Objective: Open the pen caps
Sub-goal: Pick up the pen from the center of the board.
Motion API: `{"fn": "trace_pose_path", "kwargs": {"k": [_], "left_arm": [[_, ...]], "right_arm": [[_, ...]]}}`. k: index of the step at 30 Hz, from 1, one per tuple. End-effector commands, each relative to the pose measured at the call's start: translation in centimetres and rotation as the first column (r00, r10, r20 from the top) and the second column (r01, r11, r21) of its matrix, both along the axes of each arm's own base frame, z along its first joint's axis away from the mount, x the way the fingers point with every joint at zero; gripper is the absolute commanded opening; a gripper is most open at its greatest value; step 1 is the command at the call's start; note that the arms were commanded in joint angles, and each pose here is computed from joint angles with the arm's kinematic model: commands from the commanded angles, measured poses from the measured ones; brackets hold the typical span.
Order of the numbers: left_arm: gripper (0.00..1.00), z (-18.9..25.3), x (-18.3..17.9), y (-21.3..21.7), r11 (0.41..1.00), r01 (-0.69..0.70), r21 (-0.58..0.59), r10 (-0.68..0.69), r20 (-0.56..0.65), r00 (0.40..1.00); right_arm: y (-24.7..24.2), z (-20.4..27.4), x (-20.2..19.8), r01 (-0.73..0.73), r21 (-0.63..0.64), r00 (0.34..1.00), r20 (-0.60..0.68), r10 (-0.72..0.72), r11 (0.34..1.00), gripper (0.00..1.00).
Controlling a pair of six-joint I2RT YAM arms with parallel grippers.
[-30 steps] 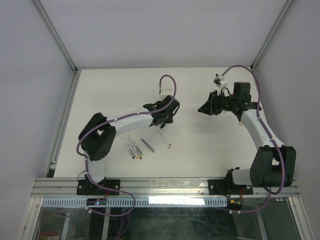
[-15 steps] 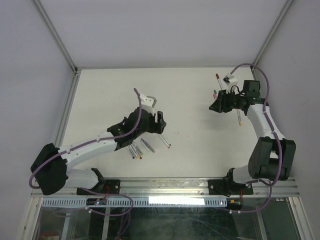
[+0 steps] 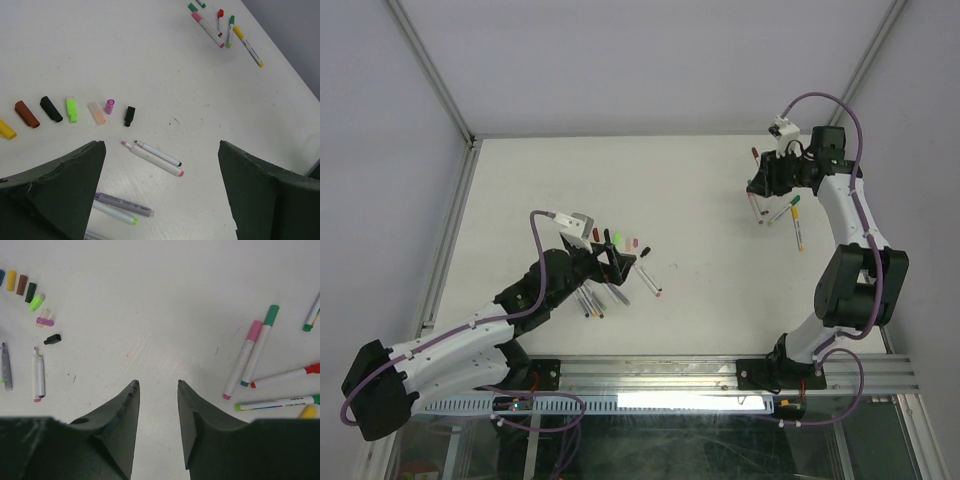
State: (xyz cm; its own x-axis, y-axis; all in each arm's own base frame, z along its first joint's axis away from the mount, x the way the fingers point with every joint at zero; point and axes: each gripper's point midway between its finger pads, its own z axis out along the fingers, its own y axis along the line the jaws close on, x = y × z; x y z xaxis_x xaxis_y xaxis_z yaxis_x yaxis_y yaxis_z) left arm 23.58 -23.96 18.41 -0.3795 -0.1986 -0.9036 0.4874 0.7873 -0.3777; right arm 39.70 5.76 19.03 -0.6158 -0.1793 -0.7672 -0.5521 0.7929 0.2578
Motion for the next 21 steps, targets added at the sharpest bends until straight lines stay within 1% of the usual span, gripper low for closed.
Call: {"fn": "trace_pose_path", "kwargs": {"k": [1,7,11,16,21], "left_arm": [[0.99,1.9,0.6,0.4,0.998,-0.023,-0.062,0.027,0.062,0.998],[0.99,1.8,0.8,1.1,0.997,-0.054,-0.059,0.059,0.084,0.995],[0.99,1.6,0.9,1.5,0.995,-0.068,-0.069,0.075,0.100,0.992],[0.99,1.6,0.7,1.7,0.994,-0.065,-0.094,0.077,0.133,0.988],[0.99,1.6,0.6,1.8,0.994,-0.063,-0.088,0.075,0.142,0.987]], "right_arm": [[-1.7,-0.2,2.0,0.033,-0.076,0.999,0.016,-0.032,0.997,0.39],[-2.7,-2.8,4.1,0.065,-0.133,0.997,-0.020,-0.069,0.989,0.39],[-2.5,-5.4,4.3,0.064,-0.184,0.995,-0.060,-0.077,0.981,0.39],[-3.8,-7.7,5.0,0.132,-0.246,0.984,-0.084,-0.157,0.960,0.39],[-4.5,-9.8,5.6,0.179,-0.280,0.969,-0.115,-0.218,0.943,0.38]]}}
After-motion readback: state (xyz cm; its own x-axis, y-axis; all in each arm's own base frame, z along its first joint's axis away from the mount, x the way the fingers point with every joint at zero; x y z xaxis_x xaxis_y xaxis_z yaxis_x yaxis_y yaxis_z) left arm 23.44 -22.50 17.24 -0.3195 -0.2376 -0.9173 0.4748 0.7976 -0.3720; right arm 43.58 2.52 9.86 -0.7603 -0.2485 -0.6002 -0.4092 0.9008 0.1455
